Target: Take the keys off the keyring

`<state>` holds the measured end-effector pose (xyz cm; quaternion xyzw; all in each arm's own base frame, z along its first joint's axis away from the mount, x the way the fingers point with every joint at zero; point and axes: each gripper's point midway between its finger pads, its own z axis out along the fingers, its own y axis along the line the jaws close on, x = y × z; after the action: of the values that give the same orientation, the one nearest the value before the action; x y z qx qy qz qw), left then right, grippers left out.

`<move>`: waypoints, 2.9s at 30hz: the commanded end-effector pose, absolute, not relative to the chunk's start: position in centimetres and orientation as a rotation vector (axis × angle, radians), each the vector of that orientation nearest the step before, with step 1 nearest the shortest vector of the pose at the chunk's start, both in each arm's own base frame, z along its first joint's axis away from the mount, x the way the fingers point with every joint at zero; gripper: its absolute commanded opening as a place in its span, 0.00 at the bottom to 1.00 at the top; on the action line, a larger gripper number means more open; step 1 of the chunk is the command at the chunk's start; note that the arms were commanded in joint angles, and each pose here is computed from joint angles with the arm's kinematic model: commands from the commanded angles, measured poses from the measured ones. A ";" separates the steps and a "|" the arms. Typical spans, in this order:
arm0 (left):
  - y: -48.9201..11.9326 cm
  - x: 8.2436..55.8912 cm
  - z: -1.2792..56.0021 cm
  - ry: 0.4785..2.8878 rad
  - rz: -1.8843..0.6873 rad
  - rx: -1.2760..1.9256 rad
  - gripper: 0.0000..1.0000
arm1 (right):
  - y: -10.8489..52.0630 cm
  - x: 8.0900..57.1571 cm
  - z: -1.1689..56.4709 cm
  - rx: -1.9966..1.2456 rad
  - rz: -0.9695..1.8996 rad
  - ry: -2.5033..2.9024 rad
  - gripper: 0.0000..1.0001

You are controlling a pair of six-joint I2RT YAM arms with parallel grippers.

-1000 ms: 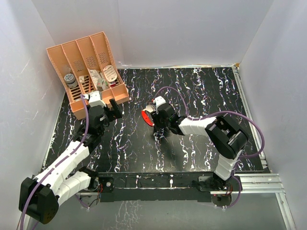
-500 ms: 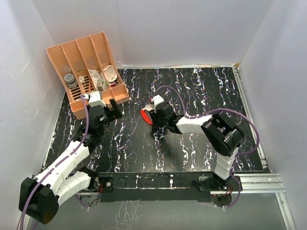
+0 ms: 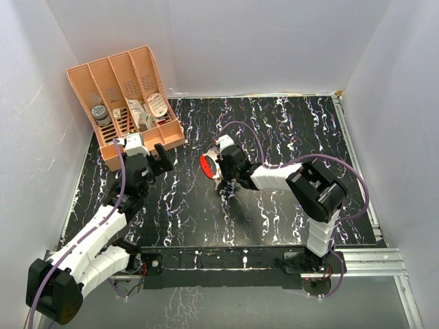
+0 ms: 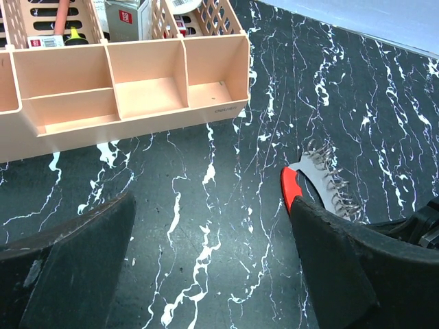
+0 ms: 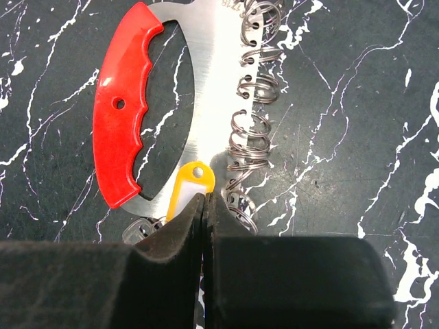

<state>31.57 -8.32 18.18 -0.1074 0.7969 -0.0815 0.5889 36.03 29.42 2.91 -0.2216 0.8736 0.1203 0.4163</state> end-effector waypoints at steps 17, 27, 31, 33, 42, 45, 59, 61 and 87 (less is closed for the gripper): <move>-8.3 31.6 19.5 1.807 -0.207 -0.252 0.93 | 31.0 35.1 4.6 -0.590 0.408 2.197 0.44; -8.6 31.8 19.5 1.811 -0.221 -0.246 0.93 | 31.8 34.0 5.3 -0.687 0.387 2.187 0.43; -8.8 31.9 19.6 1.806 -0.229 -0.244 0.93 | 31.7 33.2 4.8 -0.723 0.344 2.197 0.41; -8.8 31.9 19.7 1.805 -0.230 -0.243 0.93 | 31.7 32.9 4.7 -0.736 0.322 2.196 0.40; -8.8 31.9 19.6 1.804 -0.232 -0.242 0.93 | 31.3 32.7 6.0 -0.756 0.182 2.147 0.42; -8.8 31.9 19.6 1.803 -0.235 -0.241 0.93 | 31.4 33.3 7.5 -0.734 0.176 2.099 0.44; -8.5 31.7 19.8 1.798 -0.223 -0.244 0.93 | 33.8 33.9 9.6 -0.789 0.247 2.057 0.46; -8.5 31.6 19.7 1.799 -0.221 -0.245 0.93 | 33.7 33.7 9.3 -0.795 0.248 2.069 0.46; -8.3 31.5 19.5 1.795 -0.217 -0.252 0.93 | 31.9 30.8 3.4 -0.826 0.224 2.231 0.39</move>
<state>31.57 -8.58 19.07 -0.1072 0.7841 -0.0969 0.6036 31.32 32.05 4.53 -0.3272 0.8628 0.0903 0.3746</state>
